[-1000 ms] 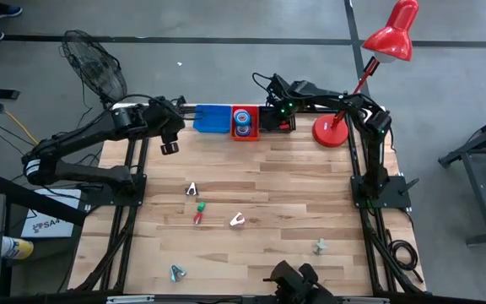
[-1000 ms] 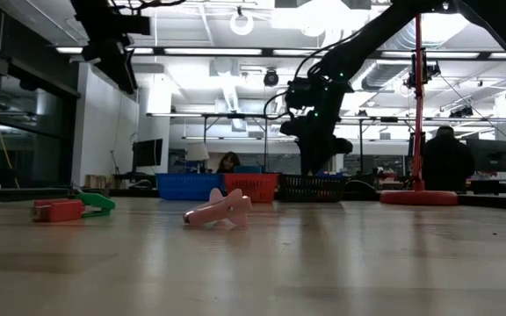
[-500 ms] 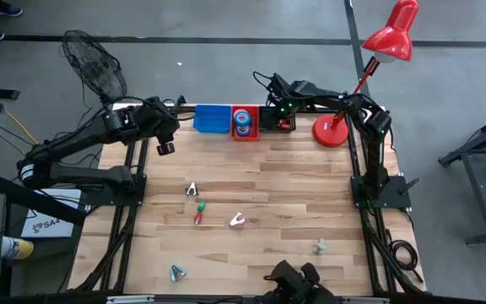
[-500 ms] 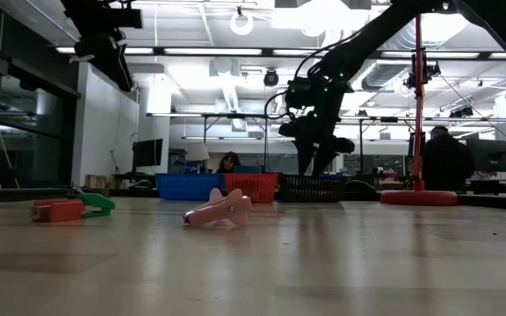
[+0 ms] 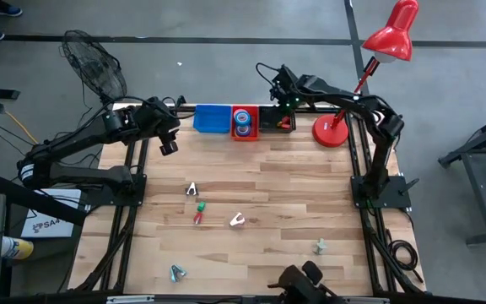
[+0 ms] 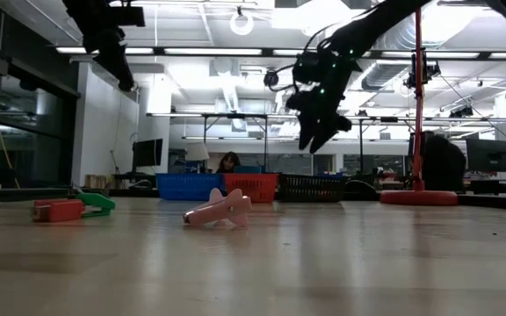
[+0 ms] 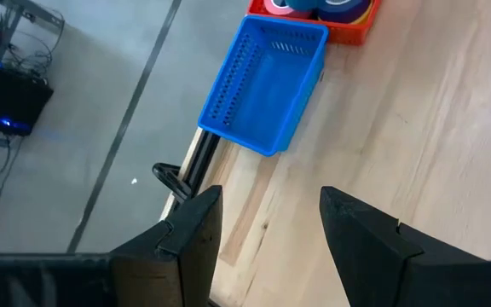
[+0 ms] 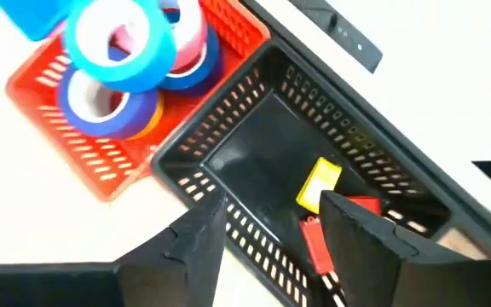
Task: Pick and place Stapler, Stapler remover, tape
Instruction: Put the gray staple remover into the blue basket
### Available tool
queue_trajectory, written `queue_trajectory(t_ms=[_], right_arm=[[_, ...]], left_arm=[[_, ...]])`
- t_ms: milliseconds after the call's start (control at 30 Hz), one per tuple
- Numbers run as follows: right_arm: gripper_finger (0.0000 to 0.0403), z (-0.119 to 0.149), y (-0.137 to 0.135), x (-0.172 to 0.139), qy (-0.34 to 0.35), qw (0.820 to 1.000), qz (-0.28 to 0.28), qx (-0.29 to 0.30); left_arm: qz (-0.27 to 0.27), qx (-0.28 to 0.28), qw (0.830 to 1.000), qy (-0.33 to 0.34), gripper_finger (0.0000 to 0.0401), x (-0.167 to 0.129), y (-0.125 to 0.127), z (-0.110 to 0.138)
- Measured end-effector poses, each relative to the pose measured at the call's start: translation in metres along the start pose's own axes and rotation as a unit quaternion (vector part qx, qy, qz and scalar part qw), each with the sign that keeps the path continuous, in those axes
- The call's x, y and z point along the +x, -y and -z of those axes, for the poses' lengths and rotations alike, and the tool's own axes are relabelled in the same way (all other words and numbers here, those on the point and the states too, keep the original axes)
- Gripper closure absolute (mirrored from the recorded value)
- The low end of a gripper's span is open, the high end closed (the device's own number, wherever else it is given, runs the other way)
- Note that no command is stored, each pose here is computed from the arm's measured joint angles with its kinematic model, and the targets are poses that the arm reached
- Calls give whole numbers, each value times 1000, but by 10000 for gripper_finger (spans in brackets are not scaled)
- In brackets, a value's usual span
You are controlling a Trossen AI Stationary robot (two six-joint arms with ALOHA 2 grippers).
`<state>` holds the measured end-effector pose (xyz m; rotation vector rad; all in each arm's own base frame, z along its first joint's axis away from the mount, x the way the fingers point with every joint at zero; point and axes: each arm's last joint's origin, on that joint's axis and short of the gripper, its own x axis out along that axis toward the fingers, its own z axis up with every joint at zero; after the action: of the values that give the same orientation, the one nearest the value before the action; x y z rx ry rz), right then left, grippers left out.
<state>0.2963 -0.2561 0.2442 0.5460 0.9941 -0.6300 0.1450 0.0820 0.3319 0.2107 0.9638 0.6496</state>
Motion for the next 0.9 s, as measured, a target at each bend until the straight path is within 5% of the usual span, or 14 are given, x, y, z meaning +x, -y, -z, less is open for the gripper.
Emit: queue_trajectory(t_ms=[400, 900], right_arm=[[221, 13, -7, -54, -6, 993, -46, -105], [221, 39, -44, -78, -67, 978, -74, -185]], left_arm=[[-1, -56, 998, -1, 208, 0, 0, 0], [18, -80, 996, -21, 208, 3, 3, 1]])
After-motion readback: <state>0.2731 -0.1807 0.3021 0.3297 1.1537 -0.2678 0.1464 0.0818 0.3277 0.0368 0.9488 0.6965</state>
